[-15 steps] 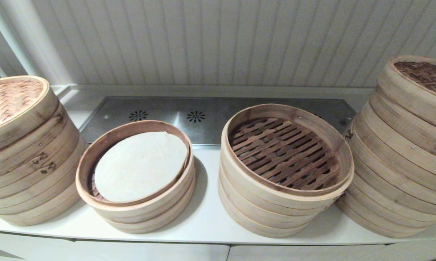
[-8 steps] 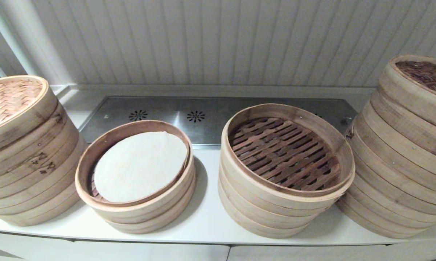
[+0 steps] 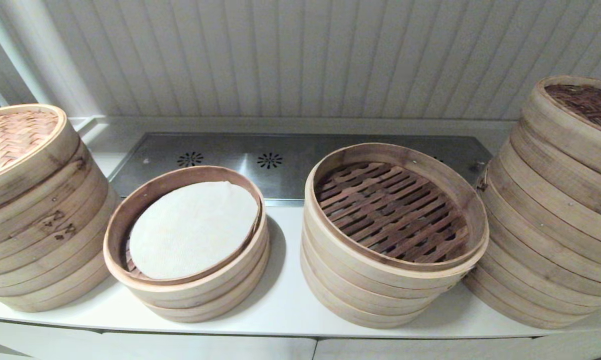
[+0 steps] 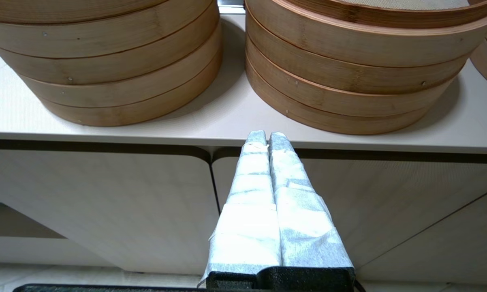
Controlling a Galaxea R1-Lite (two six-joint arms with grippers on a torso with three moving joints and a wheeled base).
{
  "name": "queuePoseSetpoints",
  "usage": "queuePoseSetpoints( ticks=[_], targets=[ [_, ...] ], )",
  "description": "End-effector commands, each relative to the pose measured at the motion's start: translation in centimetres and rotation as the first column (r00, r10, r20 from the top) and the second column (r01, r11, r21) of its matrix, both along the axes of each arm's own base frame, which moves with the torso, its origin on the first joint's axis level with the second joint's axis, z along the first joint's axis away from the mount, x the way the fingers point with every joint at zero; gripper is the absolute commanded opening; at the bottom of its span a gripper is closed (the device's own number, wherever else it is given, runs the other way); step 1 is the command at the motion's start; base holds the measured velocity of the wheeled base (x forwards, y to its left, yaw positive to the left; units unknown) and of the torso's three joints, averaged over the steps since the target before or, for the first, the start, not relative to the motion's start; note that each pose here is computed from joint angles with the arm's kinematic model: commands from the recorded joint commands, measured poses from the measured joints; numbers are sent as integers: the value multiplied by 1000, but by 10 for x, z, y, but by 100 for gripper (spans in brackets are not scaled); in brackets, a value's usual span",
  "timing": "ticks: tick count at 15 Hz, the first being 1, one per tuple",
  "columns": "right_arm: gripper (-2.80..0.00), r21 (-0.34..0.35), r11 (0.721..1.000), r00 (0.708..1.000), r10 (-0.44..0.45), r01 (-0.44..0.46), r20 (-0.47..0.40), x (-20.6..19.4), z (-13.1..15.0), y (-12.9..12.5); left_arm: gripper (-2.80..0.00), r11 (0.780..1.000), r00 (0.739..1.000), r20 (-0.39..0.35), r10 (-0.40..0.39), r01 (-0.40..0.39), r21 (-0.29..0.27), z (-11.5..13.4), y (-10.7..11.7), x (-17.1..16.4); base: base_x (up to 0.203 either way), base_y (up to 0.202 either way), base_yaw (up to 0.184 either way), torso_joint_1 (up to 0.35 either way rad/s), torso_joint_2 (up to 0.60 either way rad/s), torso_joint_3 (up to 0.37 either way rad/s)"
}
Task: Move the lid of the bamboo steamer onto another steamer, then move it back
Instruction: Pick up the steamer
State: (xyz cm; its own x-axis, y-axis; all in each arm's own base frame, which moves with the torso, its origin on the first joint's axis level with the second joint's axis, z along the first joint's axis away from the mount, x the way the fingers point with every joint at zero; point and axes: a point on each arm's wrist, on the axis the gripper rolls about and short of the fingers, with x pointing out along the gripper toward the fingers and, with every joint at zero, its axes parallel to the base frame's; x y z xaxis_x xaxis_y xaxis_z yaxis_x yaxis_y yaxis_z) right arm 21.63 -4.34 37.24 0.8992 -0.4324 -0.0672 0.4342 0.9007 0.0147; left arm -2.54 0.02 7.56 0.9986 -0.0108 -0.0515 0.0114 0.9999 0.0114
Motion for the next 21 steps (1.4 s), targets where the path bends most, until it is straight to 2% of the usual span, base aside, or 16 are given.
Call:
queuePoseSetpoints(
  ticks=[1, 5, 11, 15, 17, 21],
  targets=[
    [0, 5, 1000, 1000, -4, 4, -18, 6, -7, -2, -280, 1000, 1000, -2, 0, 0, -1, 0, 0, 0, 0, 0, 0, 0, 0, 0],
    [0, 18, 1000, 1000, -5, 5, -15, 8, -8, -2, -280, 1000, 1000, -2, 0, 0, -1, 0, 0, 0, 0, 0, 0, 0, 0, 0],
    [0, 128, 992, 999, -1, -4, 39, 5, -6, -1, -280, 1000, 1000, -2, 0, 0, 1, 0, 0, 0, 0, 0, 0, 0, 0, 0],
    [0, 179, 983, 1000, -30, 29, 5, 2, 1, -7, -280, 1000, 1000, -2, 0, 0, 1, 0, 0, 0, 0, 0, 0, 0, 0, 0],
    [0, 218, 976, 1000, -5, 8, -14, -2, 4, -7, -280, 1000, 1000, -1, 0, 0, 1, 0, 0, 0, 0, 0, 0, 0, 0, 0],
    [0, 215, 977, 1000, -4, 9, -22, -2, 2, -7, -280, 1000, 1000, -1, 0, 0, -1, 0, 0, 0, 0, 0, 0, 0, 0, 0]
  ],
)
